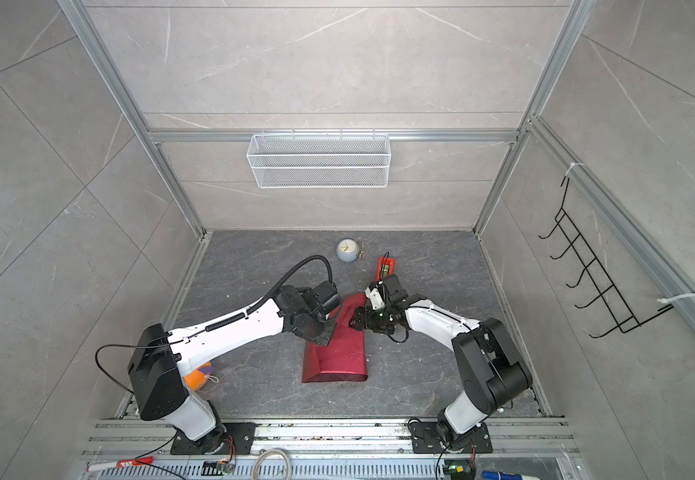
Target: Wrap the gift box in paper
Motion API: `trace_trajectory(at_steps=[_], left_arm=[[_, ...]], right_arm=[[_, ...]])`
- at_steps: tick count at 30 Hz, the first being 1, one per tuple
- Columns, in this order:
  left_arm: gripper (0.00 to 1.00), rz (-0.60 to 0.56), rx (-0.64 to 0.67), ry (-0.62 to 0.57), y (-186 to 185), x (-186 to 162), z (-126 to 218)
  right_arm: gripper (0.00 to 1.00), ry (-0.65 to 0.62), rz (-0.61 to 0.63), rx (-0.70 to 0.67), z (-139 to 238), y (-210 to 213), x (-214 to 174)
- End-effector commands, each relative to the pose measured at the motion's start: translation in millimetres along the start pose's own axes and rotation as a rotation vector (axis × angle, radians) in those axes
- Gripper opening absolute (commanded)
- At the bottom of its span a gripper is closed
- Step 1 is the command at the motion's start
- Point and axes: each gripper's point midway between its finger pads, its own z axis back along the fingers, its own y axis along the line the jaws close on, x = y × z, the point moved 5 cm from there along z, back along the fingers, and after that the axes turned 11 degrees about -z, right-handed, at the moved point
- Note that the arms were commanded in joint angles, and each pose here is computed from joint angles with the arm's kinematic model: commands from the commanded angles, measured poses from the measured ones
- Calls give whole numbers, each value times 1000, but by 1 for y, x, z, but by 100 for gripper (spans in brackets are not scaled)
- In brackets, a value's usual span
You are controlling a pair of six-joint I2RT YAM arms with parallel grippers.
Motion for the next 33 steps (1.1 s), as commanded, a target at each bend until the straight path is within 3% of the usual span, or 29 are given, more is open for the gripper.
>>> trace_trajectory(at_steps=[1, 33], left_arm=[[14, 24, 22, -6, -3, 6, 3], [12, 188, -62, -124, -26, 40, -26]], right_arm=[[84, 81, -35, -182, -17, -35, -23], [84, 73, -57, -173, -17, -37, -28]])
